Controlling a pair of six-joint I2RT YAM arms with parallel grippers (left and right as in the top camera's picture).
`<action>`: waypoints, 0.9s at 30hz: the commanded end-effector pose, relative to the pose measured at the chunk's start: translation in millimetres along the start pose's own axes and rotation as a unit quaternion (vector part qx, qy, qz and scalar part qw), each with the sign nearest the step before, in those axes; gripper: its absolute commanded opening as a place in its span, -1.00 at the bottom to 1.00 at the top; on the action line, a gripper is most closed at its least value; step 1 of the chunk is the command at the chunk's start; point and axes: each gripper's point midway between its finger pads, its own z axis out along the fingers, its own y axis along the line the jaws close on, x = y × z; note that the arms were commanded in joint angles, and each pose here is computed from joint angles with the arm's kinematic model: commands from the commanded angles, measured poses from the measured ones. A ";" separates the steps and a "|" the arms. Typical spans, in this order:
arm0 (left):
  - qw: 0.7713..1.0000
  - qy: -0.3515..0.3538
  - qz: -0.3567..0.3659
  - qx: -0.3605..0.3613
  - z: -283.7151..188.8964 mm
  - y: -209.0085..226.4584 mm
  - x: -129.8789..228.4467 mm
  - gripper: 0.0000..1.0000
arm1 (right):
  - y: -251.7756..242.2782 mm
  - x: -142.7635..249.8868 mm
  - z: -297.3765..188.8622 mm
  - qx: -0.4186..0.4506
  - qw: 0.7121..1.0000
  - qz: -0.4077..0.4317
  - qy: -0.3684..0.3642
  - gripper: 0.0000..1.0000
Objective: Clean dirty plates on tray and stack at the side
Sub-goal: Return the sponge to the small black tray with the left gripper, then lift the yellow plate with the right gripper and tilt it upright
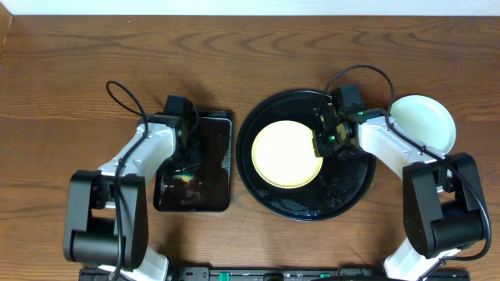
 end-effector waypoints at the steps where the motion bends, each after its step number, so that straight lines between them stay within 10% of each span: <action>1: 0.999 -0.038 0.002 0.012 -23.2 -3.0 -14.1 0.18 | -24.1 7.5 -0.4 0.075 0.997 -0.004 0.002 -0.98; 27: 0.998 -0.041 0.002 0.046 -36.2 -11.6 -9.6 0.38 | -24.3 -41.8 -144.3 0.284 0.932 -0.095 -0.205 -0.98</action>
